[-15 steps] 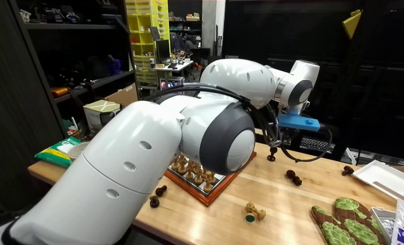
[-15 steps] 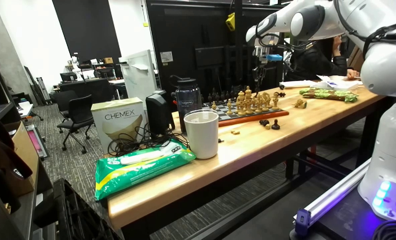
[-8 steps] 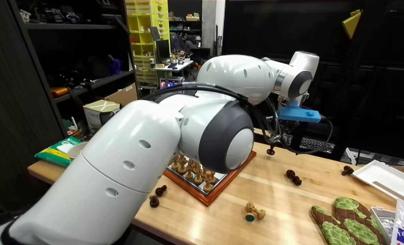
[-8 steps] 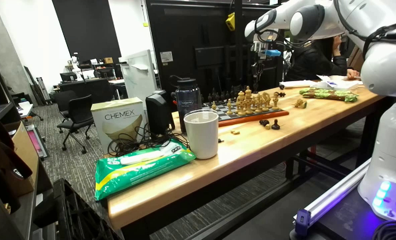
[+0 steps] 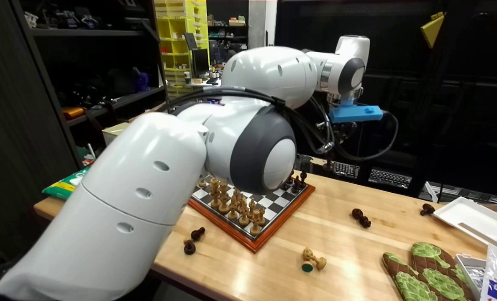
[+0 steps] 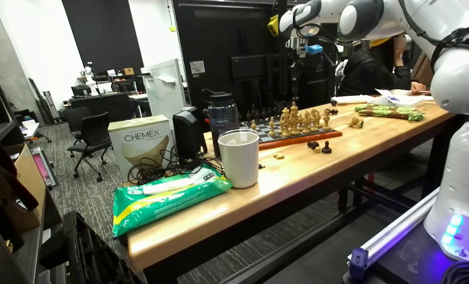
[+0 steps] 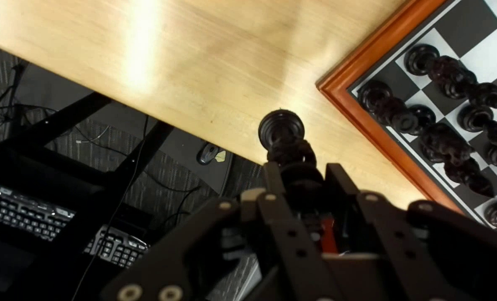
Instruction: Pick up one black piece from the table and put it on the chess board
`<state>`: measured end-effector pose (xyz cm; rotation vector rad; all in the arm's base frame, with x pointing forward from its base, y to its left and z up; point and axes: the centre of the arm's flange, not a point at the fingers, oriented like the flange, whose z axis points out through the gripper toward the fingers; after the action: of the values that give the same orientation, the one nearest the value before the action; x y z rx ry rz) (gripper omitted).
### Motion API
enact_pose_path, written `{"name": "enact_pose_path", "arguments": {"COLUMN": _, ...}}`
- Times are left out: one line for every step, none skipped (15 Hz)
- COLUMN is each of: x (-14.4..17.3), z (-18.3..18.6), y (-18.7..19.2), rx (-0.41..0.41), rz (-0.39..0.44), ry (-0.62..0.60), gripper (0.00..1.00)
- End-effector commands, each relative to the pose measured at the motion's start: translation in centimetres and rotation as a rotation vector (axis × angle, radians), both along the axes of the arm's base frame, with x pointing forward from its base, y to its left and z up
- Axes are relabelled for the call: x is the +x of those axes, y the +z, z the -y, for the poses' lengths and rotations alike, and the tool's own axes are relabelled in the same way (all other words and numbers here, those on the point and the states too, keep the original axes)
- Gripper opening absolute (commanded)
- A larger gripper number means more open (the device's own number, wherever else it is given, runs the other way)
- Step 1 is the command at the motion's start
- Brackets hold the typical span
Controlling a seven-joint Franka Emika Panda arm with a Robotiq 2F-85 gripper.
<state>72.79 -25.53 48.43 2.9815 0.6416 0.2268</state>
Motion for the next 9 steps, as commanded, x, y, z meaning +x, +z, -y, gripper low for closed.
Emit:
{"name": "enact_pose_path", "arguments": {"x": -1.1, "z": -3.5, "y": 3.1, "rx": -0.066, "rz": -0.005, "ry": 0.091, "gripper": 0.08}}
{"name": "enact_pose_path", "arguments": {"x": -1.1, "z": -4.4, "y": 3.7, "rx": -0.091, "rz": -0.001, "ry": 0.111, "gripper": 0.08}}
{"name": "enact_pose_path", "arguments": {"x": -1.1, "z": -5.3, "y": 4.3, "rx": -0.102, "rz": -0.001, "ry": 0.132, "gripper": 0.08}}
{"name": "enact_pose_path", "arguments": {"x": -1.1, "z": -6.1, "y": 4.8, "rx": -0.119, "rz": -0.001, "ry": 0.149, "gripper": 0.08}}
{"name": "enact_pose_path", "arguments": {"x": -1.2, "z": -6.8, "y": 5.3, "rx": -0.131, "rz": -0.004, "ry": 0.165, "gripper": 0.08}}
{"name": "enact_pose_path", "arguments": {"x": -1.3, "z": -7.4, "y": 5.8, "rx": -0.133, "rz": -0.008, "ry": 0.186, "gripper": 0.08}}
{"name": "enact_pose_path", "arguments": {"x": -1.4, "z": -7.9, "y": 6.2, "rx": -0.137, "rz": -0.013, "ry": 0.197, "gripper": 0.08}}
{"name": "enact_pose_path", "arguments": {"x": -1.5, "z": -8.4, "y": 6.6, "rx": -0.139, "rz": -0.016, "ry": 0.214, "gripper": 0.08}}
{"name": "enact_pose_path", "arguments": {"x": -1.7, "z": -8.9, "y": 7.0, "rx": -0.136, "rz": -0.02, "ry": 0.236, "gripper": 0.08}}
